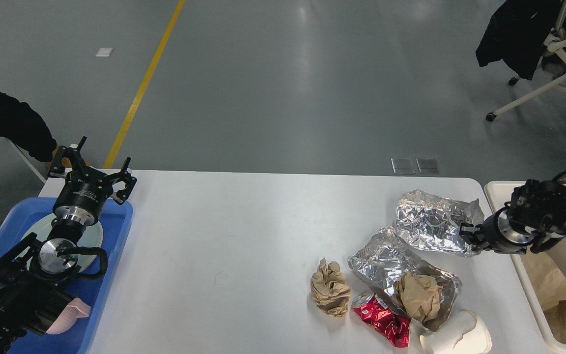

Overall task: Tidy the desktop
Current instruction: 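Lift the silver foil wrapper and drop it into the bin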

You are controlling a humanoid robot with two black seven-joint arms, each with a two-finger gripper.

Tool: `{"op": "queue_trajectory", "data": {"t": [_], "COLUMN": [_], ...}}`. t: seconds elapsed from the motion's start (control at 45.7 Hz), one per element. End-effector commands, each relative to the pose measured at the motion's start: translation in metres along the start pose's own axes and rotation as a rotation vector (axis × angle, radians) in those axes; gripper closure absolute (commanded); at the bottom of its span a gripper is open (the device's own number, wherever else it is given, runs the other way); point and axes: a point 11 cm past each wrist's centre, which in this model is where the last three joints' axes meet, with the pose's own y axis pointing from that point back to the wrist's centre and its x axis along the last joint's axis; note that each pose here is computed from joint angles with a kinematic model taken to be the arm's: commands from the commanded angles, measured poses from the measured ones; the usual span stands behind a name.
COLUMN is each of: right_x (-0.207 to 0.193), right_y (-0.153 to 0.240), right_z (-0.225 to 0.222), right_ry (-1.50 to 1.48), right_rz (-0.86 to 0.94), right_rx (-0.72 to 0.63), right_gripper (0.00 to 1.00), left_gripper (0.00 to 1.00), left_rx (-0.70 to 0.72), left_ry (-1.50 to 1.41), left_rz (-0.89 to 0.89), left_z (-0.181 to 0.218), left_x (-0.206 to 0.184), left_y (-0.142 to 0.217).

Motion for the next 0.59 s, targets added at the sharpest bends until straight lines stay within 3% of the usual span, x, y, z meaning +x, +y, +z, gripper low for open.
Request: {"op": "queue_trajectory", "data": {"t": [0.0, 0.263, 0.46, 0.569], "right_x": [0.036, 0.092, 0.108, 0.122], "right_y": [0.037, 0.121, 0.206, 0.252], "right_z": [0.002, 0.000, 0.006, 0.005], "right_ry": [-0.020, -0.029, 0.009, 0.047], "right_rz": [0.028, 0.053, -0.025, 0.053], "right_rx": [0.021, 0.072, 0.099, 0.062], "right_gripper": [1.00, 1.00, 1.00, 1.00], "left_gripper": [0.04, 0.04, 0.04, 0.04], "left_rx": [0.000, 0.000, 0.000, 0.000], "left_ry": [0.000, 0.000, 0.000, 0.000], "left_rz": [0.000, 0.000, 0.000, 0.000], "left_z": [0.000, 0.000, 0.000, 0.000], "left_x": [0.000, 0.000, 0.000, 0.000], "left_y": [0.000, 0.000, 0.000, 0.000]}}
